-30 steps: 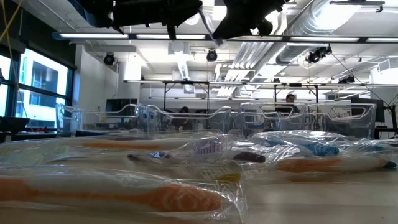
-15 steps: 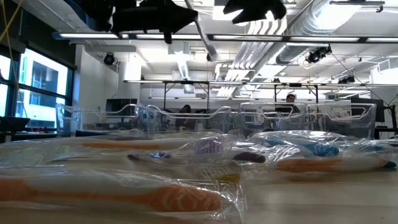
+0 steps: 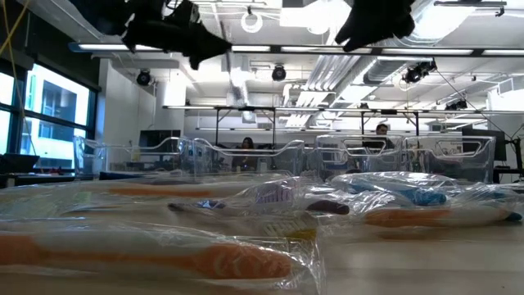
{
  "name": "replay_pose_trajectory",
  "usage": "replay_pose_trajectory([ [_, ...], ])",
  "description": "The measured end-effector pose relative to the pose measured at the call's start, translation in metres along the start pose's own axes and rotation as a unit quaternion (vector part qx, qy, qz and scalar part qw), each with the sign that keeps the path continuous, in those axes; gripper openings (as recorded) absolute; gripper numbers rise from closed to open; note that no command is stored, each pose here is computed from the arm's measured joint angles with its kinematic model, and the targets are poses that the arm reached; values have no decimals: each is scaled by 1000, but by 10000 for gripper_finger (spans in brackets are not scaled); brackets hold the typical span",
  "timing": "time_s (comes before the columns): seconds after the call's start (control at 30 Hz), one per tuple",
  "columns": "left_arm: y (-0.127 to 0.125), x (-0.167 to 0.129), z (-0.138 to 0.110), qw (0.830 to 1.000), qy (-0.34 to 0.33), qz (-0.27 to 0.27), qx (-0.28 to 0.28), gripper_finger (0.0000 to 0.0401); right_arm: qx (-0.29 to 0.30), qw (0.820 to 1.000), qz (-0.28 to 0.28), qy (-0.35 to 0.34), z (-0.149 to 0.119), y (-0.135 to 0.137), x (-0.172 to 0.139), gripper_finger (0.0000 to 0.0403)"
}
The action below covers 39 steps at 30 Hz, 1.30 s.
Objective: Pick & Place Toothbrushes
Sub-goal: Put the violet toothbrush into the left transparent bin
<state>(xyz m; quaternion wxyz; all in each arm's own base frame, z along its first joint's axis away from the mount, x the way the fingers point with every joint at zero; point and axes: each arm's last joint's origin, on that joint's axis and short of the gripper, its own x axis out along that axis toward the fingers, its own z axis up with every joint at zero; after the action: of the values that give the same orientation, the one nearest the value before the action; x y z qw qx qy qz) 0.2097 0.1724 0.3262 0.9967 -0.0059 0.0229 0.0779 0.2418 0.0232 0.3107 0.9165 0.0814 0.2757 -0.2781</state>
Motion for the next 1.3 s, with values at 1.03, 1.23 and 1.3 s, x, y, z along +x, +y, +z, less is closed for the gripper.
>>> replay_pose_trajectory([
  [1.03,17,-72,2,845,474,248,12,43,-27,978,77,191,-44,38,92,2],
  [1.23,38,-64,-20,823,516,236,-8,43,-26,980,93,174,-43,45,89,2],
  [1.3,47,-60,-29,815,532,230,-18,43,-26,980,97,171,-43,47,89,2],
])
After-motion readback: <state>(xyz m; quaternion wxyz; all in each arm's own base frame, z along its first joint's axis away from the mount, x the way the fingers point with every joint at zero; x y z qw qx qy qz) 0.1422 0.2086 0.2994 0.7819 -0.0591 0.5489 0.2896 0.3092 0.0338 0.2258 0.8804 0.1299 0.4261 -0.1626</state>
